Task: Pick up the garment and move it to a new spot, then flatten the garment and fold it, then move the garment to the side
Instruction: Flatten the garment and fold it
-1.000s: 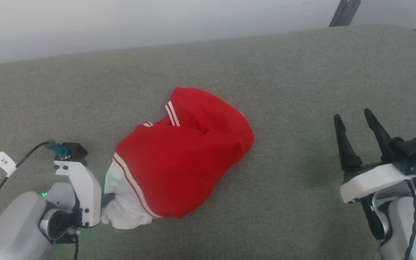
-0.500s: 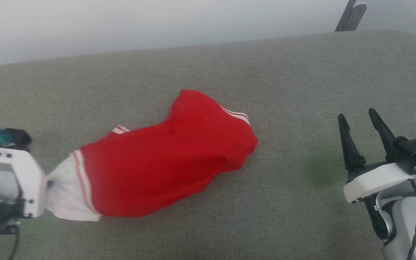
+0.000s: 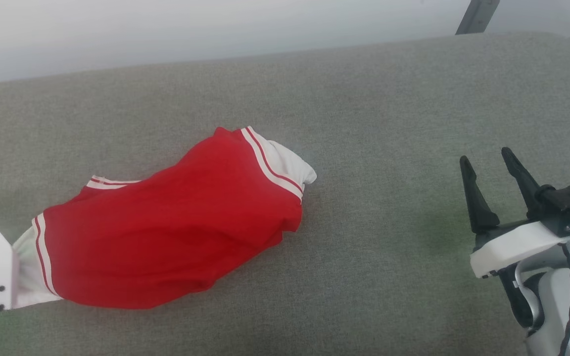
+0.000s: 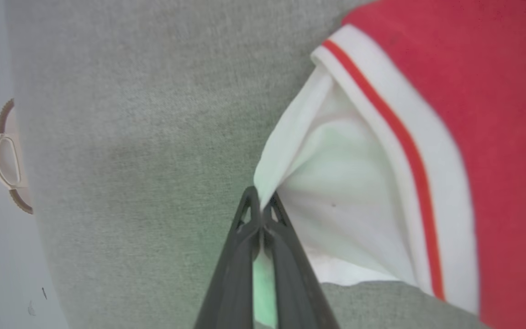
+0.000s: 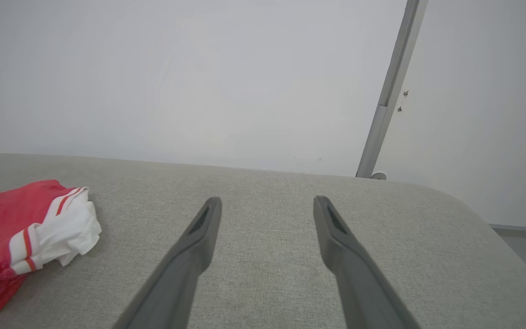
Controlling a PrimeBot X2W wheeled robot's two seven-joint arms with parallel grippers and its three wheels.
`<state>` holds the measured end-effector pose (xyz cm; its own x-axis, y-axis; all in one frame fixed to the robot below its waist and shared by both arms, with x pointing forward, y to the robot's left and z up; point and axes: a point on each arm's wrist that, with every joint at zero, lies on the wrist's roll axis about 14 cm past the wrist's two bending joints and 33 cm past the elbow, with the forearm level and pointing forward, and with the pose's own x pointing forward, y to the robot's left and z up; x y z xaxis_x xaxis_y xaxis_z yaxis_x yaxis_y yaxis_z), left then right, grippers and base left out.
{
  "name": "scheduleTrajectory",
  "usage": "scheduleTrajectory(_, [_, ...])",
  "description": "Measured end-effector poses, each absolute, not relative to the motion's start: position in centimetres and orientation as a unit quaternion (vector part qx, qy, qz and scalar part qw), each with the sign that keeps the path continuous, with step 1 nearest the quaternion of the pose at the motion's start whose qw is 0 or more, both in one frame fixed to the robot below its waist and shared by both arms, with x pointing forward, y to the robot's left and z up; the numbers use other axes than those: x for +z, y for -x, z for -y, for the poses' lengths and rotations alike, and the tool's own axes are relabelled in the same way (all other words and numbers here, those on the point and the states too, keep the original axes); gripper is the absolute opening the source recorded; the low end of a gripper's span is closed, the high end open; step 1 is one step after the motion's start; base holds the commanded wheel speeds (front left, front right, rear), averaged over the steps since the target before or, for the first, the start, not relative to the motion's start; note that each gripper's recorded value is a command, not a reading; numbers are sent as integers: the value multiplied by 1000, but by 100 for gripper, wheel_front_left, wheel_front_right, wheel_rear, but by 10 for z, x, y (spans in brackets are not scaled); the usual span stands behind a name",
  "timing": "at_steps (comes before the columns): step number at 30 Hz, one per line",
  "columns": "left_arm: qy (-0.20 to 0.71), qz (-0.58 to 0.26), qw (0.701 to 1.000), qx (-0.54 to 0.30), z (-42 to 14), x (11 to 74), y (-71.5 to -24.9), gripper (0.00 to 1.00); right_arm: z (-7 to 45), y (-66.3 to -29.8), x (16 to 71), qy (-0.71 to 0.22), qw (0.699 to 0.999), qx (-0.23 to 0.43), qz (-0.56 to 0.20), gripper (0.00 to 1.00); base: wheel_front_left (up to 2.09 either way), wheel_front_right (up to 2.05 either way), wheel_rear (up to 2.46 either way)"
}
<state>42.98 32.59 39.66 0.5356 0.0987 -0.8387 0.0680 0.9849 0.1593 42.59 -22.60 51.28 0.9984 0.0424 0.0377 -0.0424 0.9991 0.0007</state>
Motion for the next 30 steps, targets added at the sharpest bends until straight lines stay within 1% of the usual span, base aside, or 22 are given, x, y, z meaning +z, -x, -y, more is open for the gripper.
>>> scheduleTrajectory(4, [-54, -494, 868, 10, -320, 379, -427, 0, 227, -429, 510, 4, 1000, 24, 12, 100, 0, 0, 0])
scheduleTrajectory(6, [-45, -491, 870, 14, -320, 377, -430, 0, 226, -431, 508, 5, 1000, 26, 10, 100, 0, 0, 0])
scheduleTrajectory(7, [-41, -488, 872, 15, -320, 376, -430, 21, 225, -432, 507, 5, 1000, 27, 9, 100, 0, 0, 0])
scheduleTrajectory(9, [-33, -482, 875, 19, -320, 376, -432, 98, 222, -434, 507, 6, 999, 33, 6, 100, 0, 0, 0])
scheduleTrajectory(10, [-29, -479, 877, 21, -321, 376, -433, 100, 219, -435, 507, 6, 999, 36, 6, 100, 0, 0, 0])
scheduleTrajectory(13, [-20, -471, 881, 24, -322, 380, -434, 100, 214, -437, 508, 4, 999, 45, 6, 100, 0, 0, 0])
scheduleTrajectory(17, [-18, -436, 899, 21, -323, 395, -441, 100, 199, -441, 509, 3, 998, 70, 2, 100, 0, 0, 0])
scheduleTrajectory(23, [-12, -345, 939, 14, -323, 434, -451, 100, 163, -448, 510, 1, 992, 125, -11, 100, 0, 0, 0])
scheduleTrajectory(26, [-7, -283, 959, 12, -324, 459, -453, 100, 142, -454, 513, 0, 988, 157, -16, 100, 0, 0, 0])
scheduleTrajectory(30, [5, -205, 979, 6, -320, 485, -449, 100, 113, -461, 506, -5, 979, 197, -49, 100, 0, 0, 0])
